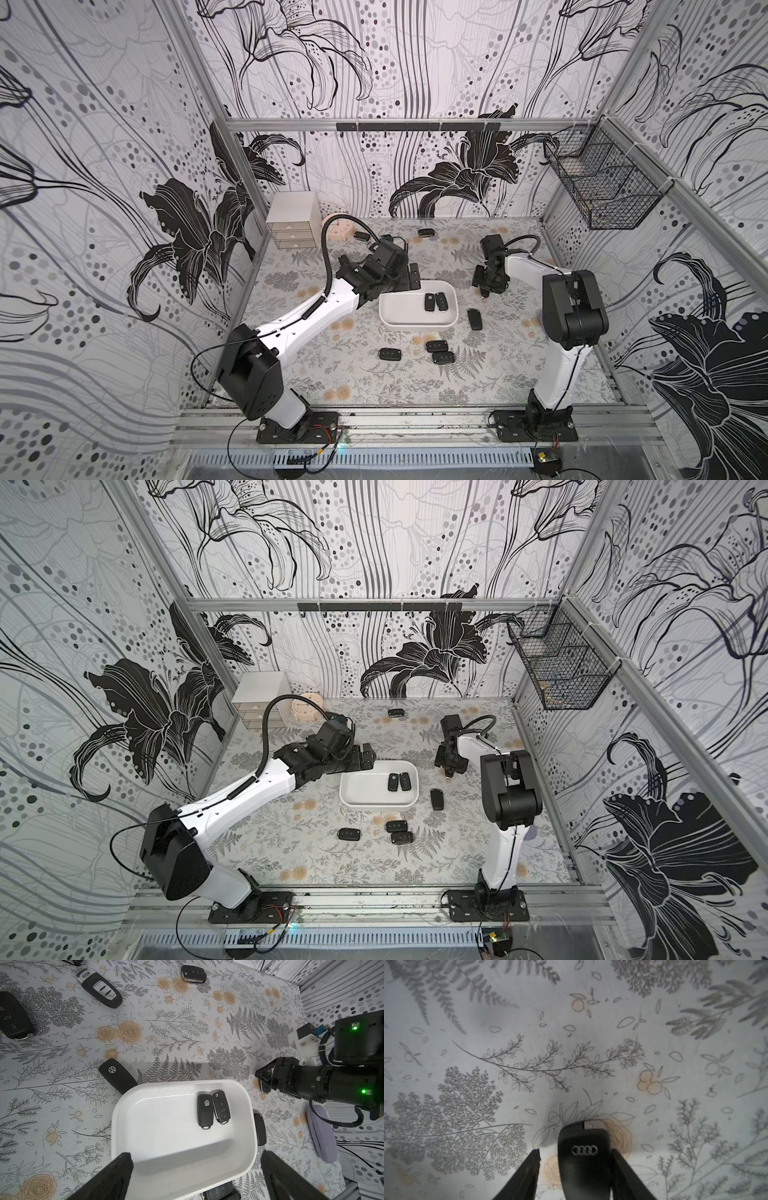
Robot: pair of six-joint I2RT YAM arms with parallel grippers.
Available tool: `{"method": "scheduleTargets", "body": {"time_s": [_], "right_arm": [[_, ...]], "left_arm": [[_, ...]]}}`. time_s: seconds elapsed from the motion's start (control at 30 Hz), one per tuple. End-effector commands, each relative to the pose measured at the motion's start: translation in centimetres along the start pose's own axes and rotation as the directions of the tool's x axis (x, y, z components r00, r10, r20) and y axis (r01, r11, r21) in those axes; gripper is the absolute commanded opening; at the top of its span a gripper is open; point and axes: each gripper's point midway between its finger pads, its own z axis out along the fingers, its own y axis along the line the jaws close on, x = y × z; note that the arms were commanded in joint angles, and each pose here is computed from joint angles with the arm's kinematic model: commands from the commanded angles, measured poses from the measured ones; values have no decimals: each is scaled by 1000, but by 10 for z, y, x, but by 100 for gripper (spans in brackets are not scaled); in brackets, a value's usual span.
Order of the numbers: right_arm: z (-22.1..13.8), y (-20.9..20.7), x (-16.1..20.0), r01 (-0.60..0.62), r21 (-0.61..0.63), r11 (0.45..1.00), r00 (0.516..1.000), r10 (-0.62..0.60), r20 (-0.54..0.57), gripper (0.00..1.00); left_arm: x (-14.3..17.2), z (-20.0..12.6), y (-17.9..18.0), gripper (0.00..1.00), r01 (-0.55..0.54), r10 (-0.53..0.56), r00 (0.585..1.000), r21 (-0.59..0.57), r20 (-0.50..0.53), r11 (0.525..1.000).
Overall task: Place the car key into the storage box
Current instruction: Pick up the car key from the center of the board.
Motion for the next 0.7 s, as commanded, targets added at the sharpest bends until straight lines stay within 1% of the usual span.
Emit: {"method": "scheduleTargets", "body": {"time_s": [0.0, 0.07, 0.2, 0.37, 0.47, 0.67], "right_arm": [[2, -2, 2, 10, 4, 1000, 1000, -10, -29, 47], [0, -3, 2, 11, 10, 1000, 1000, -10, -30, 39], [-9, -6, 4, 10, 11, 1000, 1000, -10, -18, 36], [-30, -3, 9, -13, -29, 999, 1000, 13, -1, 35], [-49, 5, 14, -15, -65, 998, 1000, 16, 16, 35], [-89, 37, 30, 35, -114, 993, 998, -28, 60, 35]], "left_arm": [[-14, -2, -1, 99, 22, -22, 999, -1, 44, 1000], [-14, -1, -1, 99, 24, -24, 999, 2, 43, 1000], [-14, -1, -2, 99, 23, -23, 999, 10, 41, 1000], [-14, 0, 0, 99, 29, -30, 999, 15, 44, 999], [-15, 0, 2, 99, 36, -37, 998, 19, 47, 999], [-18, -5, 15, 99, 74, -74, 994, -2, 85, 997]]}}
